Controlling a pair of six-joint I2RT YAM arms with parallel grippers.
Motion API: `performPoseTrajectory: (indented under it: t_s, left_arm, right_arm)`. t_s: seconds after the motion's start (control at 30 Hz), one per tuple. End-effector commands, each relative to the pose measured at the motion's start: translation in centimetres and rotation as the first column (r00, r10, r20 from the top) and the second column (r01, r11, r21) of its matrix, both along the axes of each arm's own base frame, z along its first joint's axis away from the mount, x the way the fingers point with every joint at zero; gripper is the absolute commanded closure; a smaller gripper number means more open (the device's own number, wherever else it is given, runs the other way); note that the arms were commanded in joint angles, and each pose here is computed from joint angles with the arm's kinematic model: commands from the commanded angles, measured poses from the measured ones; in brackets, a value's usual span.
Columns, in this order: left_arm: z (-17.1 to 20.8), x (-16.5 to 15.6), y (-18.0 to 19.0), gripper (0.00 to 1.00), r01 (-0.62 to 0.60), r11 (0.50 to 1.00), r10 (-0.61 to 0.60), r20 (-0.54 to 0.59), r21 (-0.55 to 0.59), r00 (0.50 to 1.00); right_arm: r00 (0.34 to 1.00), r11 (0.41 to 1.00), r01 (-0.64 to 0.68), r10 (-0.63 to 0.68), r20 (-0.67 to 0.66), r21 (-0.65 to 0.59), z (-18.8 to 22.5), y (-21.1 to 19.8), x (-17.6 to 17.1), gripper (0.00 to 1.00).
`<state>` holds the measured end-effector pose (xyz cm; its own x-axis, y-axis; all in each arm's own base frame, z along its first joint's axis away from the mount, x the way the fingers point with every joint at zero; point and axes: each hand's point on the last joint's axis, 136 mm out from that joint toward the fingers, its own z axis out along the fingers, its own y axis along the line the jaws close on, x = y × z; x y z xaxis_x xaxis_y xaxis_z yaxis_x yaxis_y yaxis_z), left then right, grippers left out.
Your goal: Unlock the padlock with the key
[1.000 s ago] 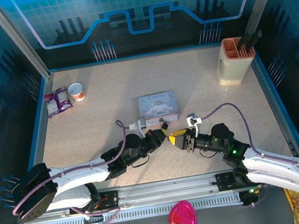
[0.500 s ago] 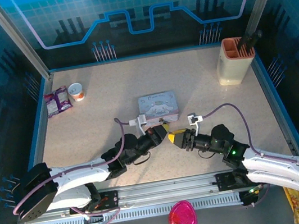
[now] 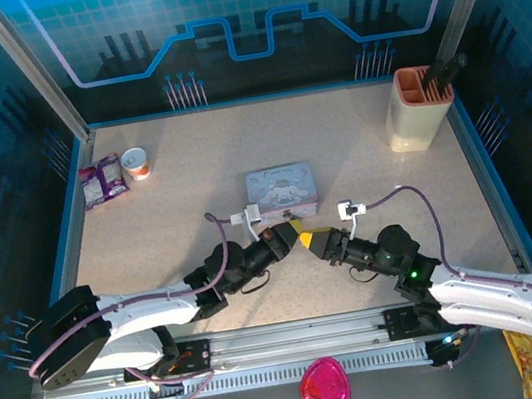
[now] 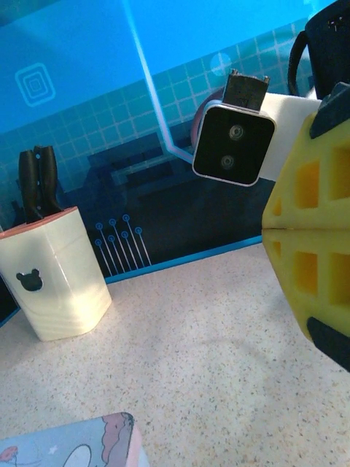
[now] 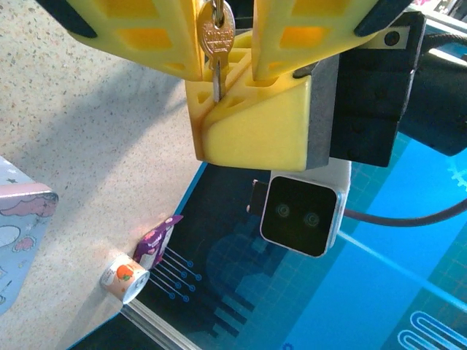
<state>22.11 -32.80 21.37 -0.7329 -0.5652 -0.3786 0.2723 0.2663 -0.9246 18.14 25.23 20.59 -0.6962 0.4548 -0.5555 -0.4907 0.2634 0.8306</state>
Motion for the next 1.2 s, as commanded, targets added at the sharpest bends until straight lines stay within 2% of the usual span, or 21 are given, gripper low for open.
performPoseTrajectory:
  t_s: [0.0, 0.2, 0.67, 0.93, 1.17]
  left_arm:
    - [0.3, 0.4, 0.6, 1.0, -0.045, 0.999, 0.046, 0.033, -0.018, 0.998]
    - [0.9, 0.8, 1.1, 1.0, -0.079, 0.997, 0.08, 0.057, -0.027, 0.995]
    - [1.0, 0.4, 0.3, 1.0, -0.061, 0.997, 0.063, 0.065, -0.042, 0.996]
    - [1.1, 0.3, 0.3, 1.0, -0.065, 0.996, 0.069, 0.074, -0.056, 0.995]
    - [0.9, 0.5, 1.1, 1.0, -0.1, 0.994, 0.104, 0.079, -0.042, 0.991]
  right_arm:
    - [0.999, 0.997, 0.025, -0.026, 0.02, 0.078, 1.6, -0.3, 0.0, 0.76]
    - [0.999, 0.996, 0.039, -0.04, 0.005, 0.083, 1.2, -0.7, 0.0, 0.75]
    - [1.0, 0.993, 0.005, -0.008, 0.029, 0.122, 3.0, -0.1, -0.2, 0.74]
    - [1.0, 0.992, -0.009, 0.007, 0.02, 0.13, 2.7, 0.4, -0.1, 0.8]
    - [1.0, 0.994, 0.025, -0.025, -0.002, 0.103, 1.7, -0.2, 0.0, 0.76]
